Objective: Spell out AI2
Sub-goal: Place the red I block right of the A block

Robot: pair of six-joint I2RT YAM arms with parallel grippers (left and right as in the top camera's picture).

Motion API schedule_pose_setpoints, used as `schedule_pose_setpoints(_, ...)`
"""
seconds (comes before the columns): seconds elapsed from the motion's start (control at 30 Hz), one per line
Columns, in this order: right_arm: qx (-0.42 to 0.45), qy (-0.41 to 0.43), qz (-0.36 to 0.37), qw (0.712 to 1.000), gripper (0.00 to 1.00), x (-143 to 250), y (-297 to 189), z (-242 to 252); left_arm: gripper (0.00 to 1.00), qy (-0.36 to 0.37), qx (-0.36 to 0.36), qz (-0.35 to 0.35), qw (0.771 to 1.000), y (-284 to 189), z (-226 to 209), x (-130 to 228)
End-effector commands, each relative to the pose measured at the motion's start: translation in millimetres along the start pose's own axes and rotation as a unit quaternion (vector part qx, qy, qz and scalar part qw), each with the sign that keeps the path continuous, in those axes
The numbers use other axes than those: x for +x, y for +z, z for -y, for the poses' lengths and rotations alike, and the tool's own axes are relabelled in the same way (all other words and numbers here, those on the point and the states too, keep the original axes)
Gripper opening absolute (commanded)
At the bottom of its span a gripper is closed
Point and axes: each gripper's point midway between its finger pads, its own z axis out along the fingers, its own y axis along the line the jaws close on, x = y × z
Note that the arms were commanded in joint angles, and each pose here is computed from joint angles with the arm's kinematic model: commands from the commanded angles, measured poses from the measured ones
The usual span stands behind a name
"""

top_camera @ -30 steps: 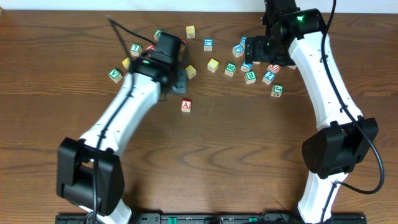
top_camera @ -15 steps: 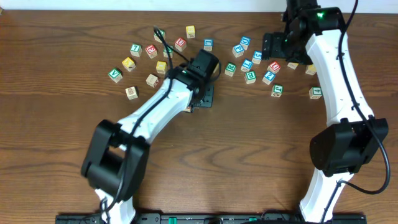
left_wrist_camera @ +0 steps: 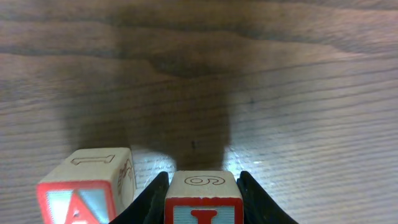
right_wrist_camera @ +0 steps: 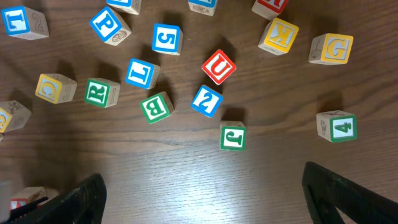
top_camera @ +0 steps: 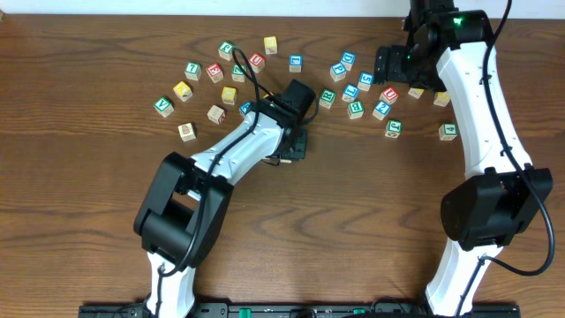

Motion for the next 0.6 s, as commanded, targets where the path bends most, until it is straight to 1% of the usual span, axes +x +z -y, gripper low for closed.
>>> schedule_pose_setpoints(0.0, 0.004, -0.006, 0.012, 1.0, 0.96, -6.6, -5.5, 4.2, 0.3, -0.006, -0.001, -0.009, 1.0, 6.5, 0.1, 2.8)
schedule_pose_setpoints(0.13, 0.004, -0.006, 0.012, 1.0, 0.96, -6.5, -5.5, 4.2, 0.35, -0.006, -0.001, -0.008, 1.0, 6.5, 0.2, 2.7)
schedule_pose_setpoints(0.57, 0.005, -0.006, 0.008, 1.0, 0.96, -4.8, -5.5, 4.7, 0.37, -0.006, 0.002, -0.003, 1.0, 3.9, 1.6, -0.6)
